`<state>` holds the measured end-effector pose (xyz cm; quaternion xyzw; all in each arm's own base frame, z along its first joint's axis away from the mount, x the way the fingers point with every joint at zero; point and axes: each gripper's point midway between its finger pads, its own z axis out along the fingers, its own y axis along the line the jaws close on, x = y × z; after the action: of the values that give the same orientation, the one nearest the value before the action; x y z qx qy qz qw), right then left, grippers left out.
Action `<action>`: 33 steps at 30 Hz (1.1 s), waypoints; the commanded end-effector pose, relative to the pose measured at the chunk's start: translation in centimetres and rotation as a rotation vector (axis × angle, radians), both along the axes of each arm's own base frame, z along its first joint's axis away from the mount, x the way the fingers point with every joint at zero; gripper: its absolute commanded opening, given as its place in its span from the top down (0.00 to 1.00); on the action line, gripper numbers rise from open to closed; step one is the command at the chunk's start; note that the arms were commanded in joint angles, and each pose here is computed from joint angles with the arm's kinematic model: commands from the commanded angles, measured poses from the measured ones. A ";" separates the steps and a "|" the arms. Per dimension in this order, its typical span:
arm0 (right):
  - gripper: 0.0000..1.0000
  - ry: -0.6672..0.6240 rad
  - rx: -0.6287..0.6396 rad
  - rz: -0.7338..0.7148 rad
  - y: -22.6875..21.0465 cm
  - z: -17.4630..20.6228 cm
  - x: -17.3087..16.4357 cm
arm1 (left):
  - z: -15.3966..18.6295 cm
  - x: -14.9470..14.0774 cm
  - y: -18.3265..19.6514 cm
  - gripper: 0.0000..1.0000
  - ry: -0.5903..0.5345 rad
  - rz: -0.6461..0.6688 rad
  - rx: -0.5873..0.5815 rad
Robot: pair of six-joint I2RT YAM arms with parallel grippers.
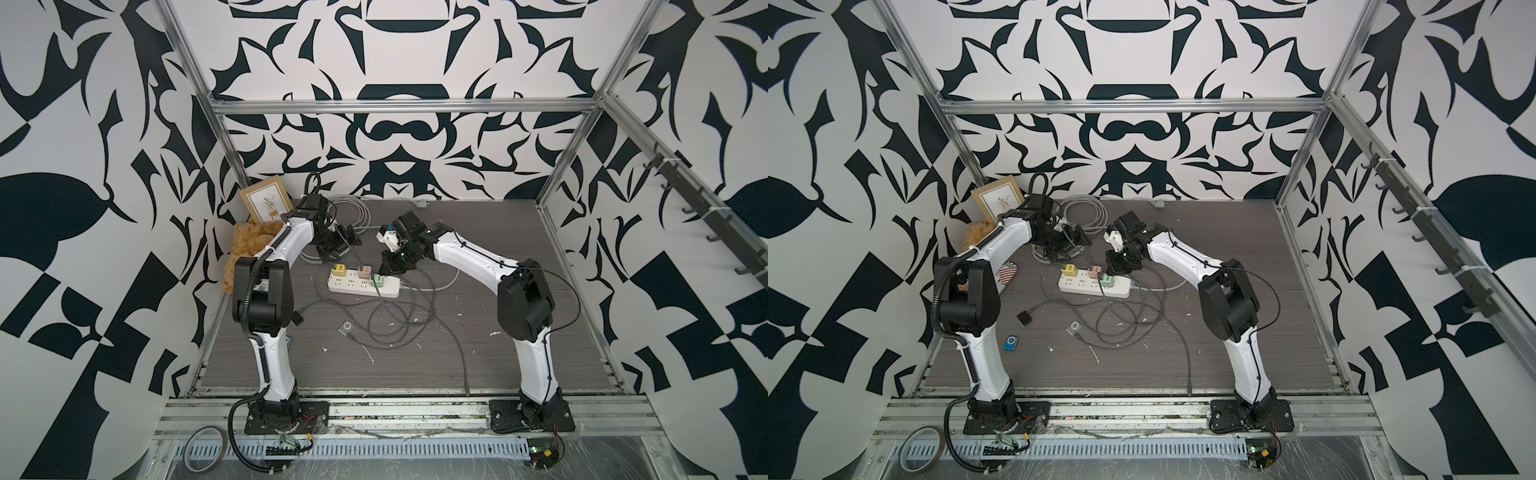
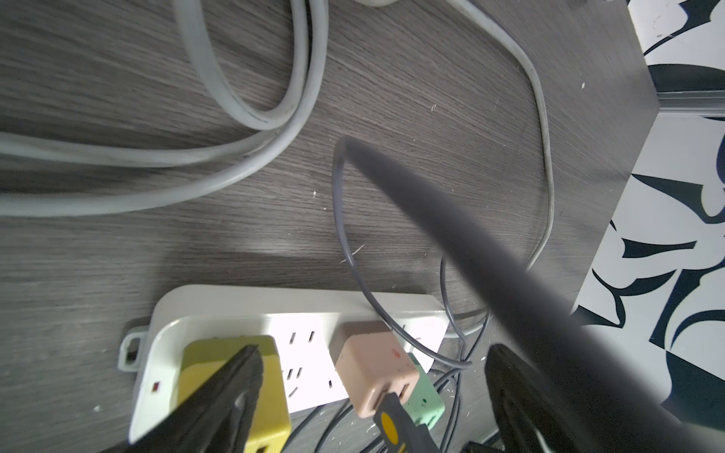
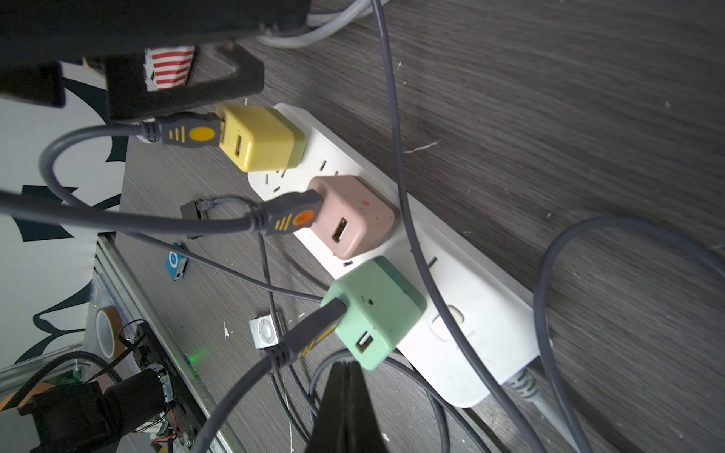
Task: Charge mp3
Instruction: Adjust the plug at the socket.
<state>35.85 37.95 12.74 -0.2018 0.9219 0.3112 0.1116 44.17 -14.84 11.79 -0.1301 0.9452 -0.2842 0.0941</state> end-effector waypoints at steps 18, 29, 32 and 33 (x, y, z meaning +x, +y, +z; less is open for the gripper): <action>1.00 0.035 -0.039 0.003 0.5 -3.0 -0.2 | -0.5 -1.0 0.4 0.08 0.027 -0.004 -0.005; 1.00 -0.195 0.073 -0.091 0.2 7.6 3.5 | 0.6 -2.7 2.5 0.08 0.072 -0.018 0.090; 0.84 -0.245 0.042 -0.187 -2.7 9.3 4.8 | 0.7 -3.6 3.8 0.07 0.099 -0.040 0.167; 0.80 -0.267 0.032 -0.210 -3.6 9.9 5.1 | 0.7 -3.9 4.2 0.06 0.106 -0.042 0.196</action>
<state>38.84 37.20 16.40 -0.1723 0.9219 0.2962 0.1809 42.31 -12.40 10.85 -0.1286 0.9623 -0.2308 0.0639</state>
